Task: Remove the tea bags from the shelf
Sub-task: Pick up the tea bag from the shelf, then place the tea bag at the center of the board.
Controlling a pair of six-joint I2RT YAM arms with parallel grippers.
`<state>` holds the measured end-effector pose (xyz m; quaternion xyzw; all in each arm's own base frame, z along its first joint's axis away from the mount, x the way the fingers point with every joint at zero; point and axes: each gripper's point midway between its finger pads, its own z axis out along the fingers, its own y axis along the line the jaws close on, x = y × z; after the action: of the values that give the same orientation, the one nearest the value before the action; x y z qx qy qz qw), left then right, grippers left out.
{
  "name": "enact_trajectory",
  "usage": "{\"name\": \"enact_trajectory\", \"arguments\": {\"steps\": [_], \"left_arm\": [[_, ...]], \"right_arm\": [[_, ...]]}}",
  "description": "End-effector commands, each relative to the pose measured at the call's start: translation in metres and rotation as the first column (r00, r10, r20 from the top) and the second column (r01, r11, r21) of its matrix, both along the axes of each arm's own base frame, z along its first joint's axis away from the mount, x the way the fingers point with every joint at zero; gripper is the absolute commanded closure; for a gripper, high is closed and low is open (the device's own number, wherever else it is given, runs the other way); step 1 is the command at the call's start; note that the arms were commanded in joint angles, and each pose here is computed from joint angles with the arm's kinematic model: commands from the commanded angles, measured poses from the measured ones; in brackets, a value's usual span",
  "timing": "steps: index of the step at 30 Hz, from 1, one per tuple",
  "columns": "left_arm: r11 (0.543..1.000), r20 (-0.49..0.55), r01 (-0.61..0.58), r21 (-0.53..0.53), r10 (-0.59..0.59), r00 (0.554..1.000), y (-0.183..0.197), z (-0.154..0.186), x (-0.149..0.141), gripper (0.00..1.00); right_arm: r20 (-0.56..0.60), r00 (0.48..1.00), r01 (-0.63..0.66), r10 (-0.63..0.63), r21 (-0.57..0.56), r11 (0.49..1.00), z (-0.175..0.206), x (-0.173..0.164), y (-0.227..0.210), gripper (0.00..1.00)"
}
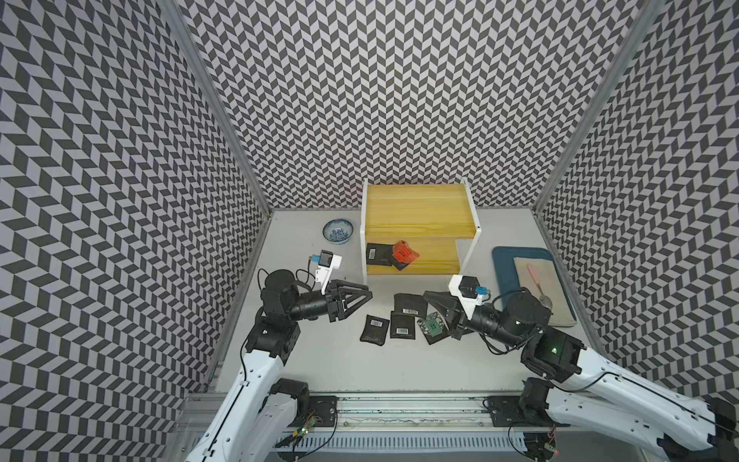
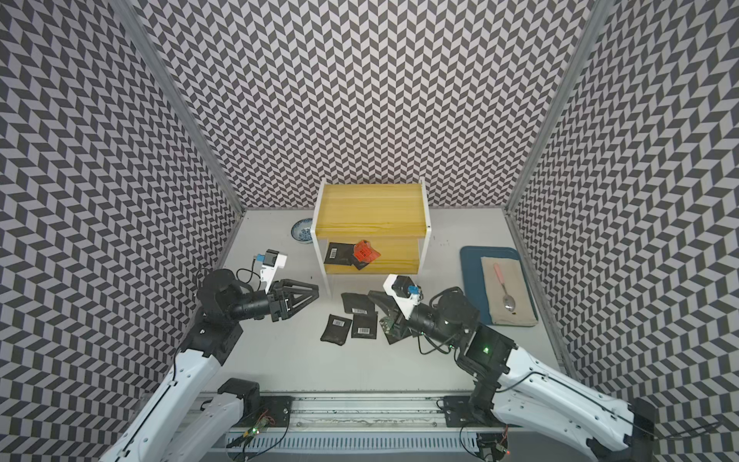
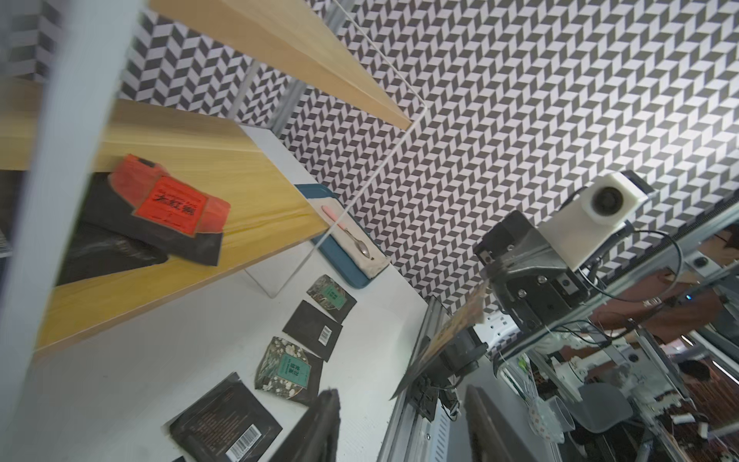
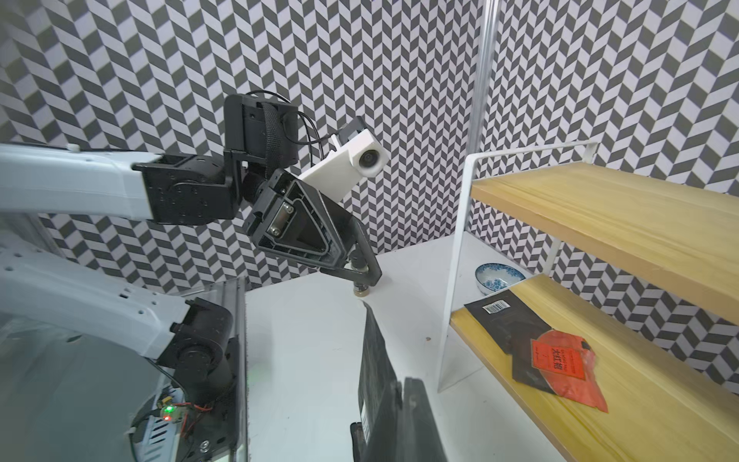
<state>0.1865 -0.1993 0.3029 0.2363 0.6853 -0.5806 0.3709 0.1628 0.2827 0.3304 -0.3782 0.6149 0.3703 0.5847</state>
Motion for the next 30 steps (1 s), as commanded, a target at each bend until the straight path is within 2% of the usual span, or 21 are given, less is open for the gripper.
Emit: {"name": "enact_trajectory", "arguments": {"steps": [1, 8, 20, 25, 27, 30], "left_arm": [[1.0, 0.106, 0.022, -0.02, -0.019, 0.994, -0.008, 0.014, -0.011, 0.41], [1.0, 0.09, 0.01, -0.022, -0.008, 0.996, -0.016, 0.005, -0.012, 0.39], [0.992, 0.128, 0.118, -0.043, -0.111, 0.985, -0.05, 0.02, -0.028, 0.41], [0.989, 0.138, 0.137, -0.049, -0.129, 0.982, -0.058, 0.024, -0.033, 0.5], [0.989, 0.14, 0.134, -0.054, -0.126, 0.982, -0.059, 0.025, -0.034, 0.63], [0.989, 0.138, 0.138, -0.058, -0.129, 0.982, -0.06, 0.025, -0.034, 0.78]], "right_arm": [[0.008, 0.997, -0.071, 0.071, 0.107, 0.992, 0.032, -0.013, 0.004, 1.0], [0.011, 0.995, -0.098, 0.097, 0.164, 0.982, 0.048, -0.019, 0.002, 1.0], [0.004, 0.991, -0.131, 0.133, 0.224, 0.966, 0.058, -0.023, 0.004, 1.0], [0.002, 0.993, -0.115, 0.118, 0.23, 0.966, 0.058, -0.02, 0.004, 1.0], [0.002, 0.993, -0.112, 0.115, 0.232, 0.966, 0.058, -0.02, 0.003, 1.0], [-0.003, 0.993, -0.112, 0.116, 0.235, 0.965, 0.057, -0.02, 0.003, 1.0]]}}
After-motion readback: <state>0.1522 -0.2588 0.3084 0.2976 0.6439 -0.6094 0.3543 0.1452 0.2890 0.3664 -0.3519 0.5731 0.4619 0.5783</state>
